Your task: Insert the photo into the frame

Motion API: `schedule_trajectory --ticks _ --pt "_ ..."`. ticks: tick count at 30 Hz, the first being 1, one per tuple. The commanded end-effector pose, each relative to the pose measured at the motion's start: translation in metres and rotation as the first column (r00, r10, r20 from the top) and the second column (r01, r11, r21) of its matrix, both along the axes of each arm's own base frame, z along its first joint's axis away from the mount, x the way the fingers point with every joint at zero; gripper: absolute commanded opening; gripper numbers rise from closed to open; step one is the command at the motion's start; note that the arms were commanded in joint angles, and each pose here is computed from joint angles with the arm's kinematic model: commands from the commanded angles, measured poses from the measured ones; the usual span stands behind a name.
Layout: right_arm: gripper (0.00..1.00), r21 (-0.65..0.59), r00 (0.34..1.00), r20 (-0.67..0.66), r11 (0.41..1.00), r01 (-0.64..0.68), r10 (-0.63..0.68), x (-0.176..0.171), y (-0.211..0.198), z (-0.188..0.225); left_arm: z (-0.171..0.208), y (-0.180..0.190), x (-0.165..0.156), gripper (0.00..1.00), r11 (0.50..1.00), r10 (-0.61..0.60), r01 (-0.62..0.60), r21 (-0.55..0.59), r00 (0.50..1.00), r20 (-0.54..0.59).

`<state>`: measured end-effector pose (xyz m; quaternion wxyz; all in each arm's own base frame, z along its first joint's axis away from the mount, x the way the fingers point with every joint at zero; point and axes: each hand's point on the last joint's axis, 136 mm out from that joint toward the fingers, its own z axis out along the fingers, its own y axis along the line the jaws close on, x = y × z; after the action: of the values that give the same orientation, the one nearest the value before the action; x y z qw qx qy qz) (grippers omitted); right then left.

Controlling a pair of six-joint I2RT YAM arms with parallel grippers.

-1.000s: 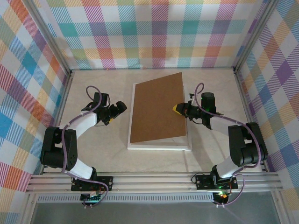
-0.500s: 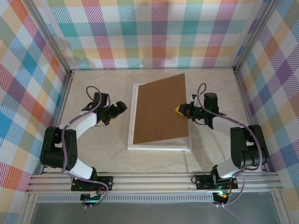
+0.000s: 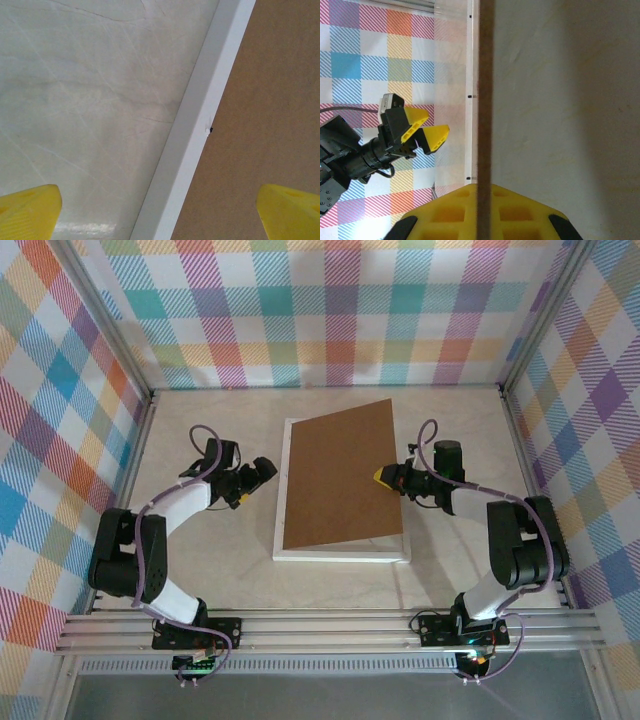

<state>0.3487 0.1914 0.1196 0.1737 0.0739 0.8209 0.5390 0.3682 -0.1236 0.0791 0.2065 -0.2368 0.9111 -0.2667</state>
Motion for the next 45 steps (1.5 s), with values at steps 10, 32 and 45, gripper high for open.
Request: schedule_trajectory --ticks 10,32,45 --pt "0.00 -0.133 0.995 -0.099 0.991 -0.034 0.021 -0.006 -0.004 -0.061 -0.007 -0.019 0.004 1.00 0.999 -0.032 0.031 -0.040 0.999 -0.017" --pt "0.00 -0.247 0.987 -0.155 0.969 0.013 -0.052 -0.009 -0.003 -0.092 -0.020 -0.086 -0.012 1.00 0.976 -0.104 0.096 -0.193 0.994 -0.030" --pt "0.02 -0.320 0.970 -0.219 0.947 0.033 -0.108 -0.009 0.004 -0.110 -0.015 -0.096 -0.017 1.00 0.975 -0.111 0.104 -0.197 0.994 -0.023"
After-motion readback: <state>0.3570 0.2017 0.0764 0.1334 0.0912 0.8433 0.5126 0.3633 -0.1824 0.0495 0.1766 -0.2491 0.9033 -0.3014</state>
